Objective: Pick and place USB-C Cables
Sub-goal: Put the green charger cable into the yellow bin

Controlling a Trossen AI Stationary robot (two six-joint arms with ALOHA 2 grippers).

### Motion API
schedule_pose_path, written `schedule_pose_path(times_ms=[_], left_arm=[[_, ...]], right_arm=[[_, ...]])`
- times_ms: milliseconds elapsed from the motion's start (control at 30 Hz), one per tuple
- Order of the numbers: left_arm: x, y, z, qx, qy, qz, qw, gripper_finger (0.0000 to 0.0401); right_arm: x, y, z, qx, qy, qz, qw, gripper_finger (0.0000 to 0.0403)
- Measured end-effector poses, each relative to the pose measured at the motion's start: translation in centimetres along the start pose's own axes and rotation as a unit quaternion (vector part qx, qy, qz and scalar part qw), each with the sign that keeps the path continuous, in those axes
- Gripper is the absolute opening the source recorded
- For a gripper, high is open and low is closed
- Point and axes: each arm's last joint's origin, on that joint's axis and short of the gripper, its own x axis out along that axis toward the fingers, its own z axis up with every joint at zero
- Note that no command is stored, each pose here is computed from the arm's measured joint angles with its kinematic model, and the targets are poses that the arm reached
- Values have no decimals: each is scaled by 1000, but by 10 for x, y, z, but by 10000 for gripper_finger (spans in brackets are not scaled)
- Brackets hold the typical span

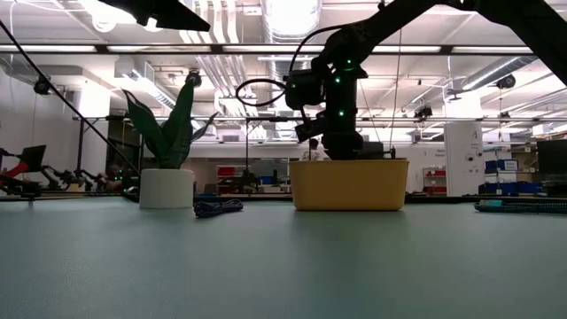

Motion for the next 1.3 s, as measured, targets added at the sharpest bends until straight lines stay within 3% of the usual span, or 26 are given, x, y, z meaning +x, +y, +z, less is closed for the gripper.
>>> schedule_pose_path(times_ms=[1300], left_arm=[[0,0,0,0,0,0,1000,192]], right_arm=[[15,2,1,-13,11,-1,1000,29]])
